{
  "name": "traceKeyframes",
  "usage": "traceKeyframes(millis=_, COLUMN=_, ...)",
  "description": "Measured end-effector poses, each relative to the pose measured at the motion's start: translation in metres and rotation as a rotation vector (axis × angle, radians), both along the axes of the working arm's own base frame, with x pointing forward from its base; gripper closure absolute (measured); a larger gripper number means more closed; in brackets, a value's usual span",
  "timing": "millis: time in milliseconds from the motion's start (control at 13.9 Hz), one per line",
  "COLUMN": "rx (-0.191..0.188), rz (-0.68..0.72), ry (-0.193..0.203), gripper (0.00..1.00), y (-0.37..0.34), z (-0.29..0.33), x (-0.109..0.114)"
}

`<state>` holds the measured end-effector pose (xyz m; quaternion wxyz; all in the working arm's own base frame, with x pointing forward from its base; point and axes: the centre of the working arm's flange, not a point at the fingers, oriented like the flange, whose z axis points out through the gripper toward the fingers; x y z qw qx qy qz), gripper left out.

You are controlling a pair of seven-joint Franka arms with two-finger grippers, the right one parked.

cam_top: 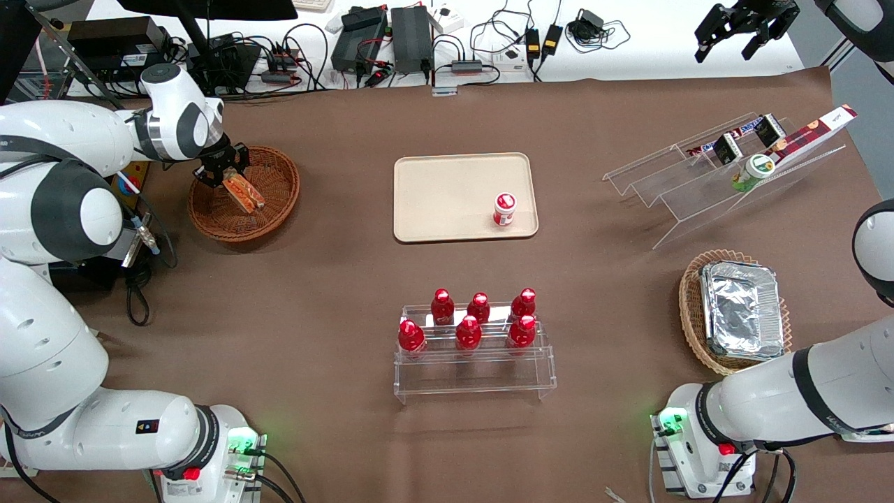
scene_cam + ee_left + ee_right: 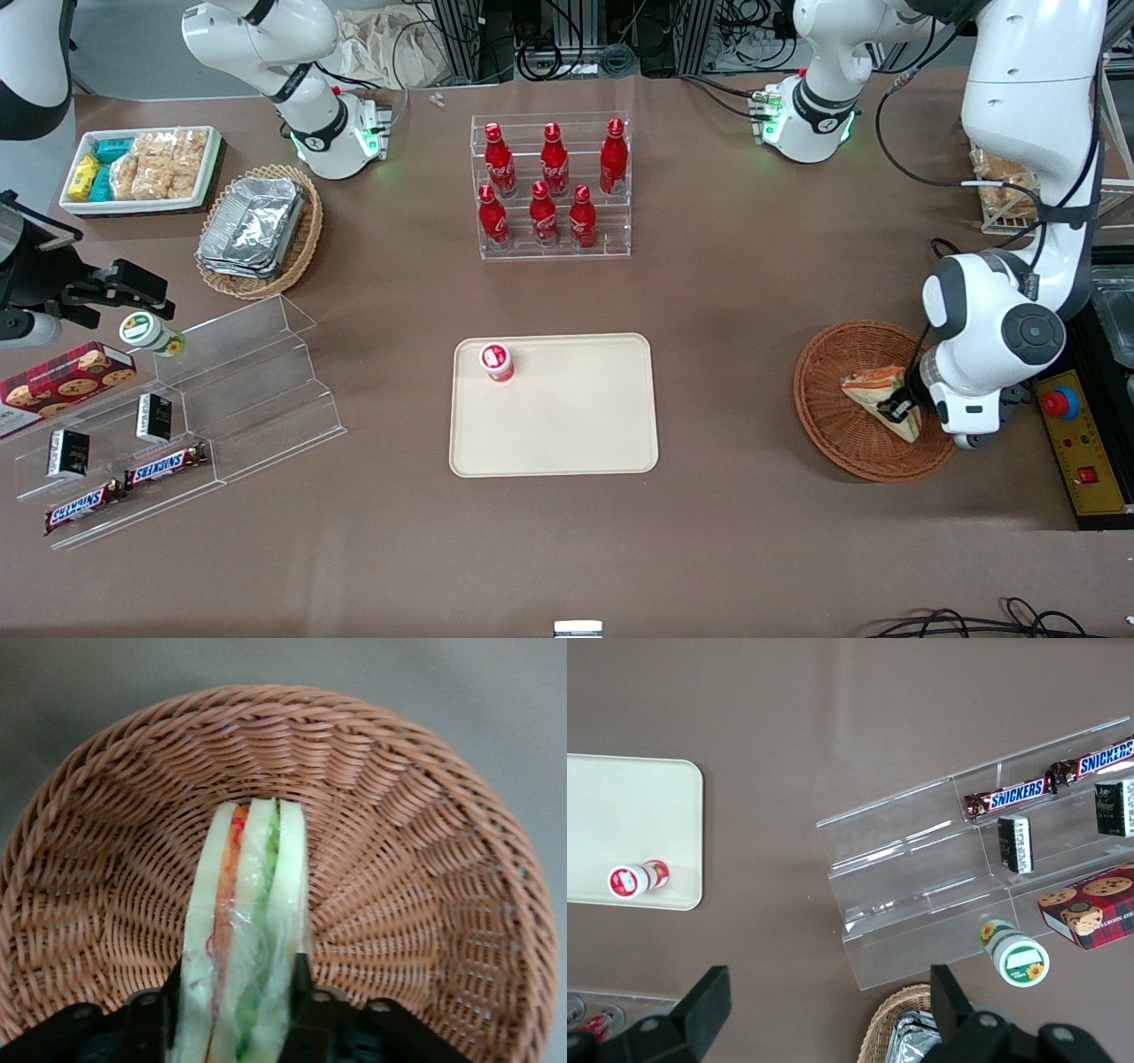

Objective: Place sandwich from basket to tray
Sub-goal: 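Lower the left gripper and close it on the wrapped sandwich, then lift the sandwich up out of the basket with the left gripper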

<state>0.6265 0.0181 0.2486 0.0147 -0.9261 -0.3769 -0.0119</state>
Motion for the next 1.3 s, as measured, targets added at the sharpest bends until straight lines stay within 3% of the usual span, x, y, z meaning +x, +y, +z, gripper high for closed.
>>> traceKeyframes(millis=216, rx=-0.009, rz=0.005, ry=0.010, gripper=0.80, y=-0.010, z=0.027, x=0.004)
traceKeyframes(millis=505, rx=-0.013, rz=-0.006, ry=0.076, gripper=0.85, y=-0.025, z=0.110, x=0.001)
traceKeyframes(millis=794, rx=-0.022, rz=-0.081, ry=0.172, gripper=0.85, y=-0.042, z=0.235, x=-0.017)
traceKeyframes(millis=1010, rx=-0.034, rz=-0.218, ry=0.180, gripper=0.85, y=-0.072, z=0.290, x=-0.025)
traceKeyframes(millis=1299, rx=-0.054, rz=-0.393, ry=0.202, gripper=0.85, y=-0.140, z=0.290, x=-0.035)
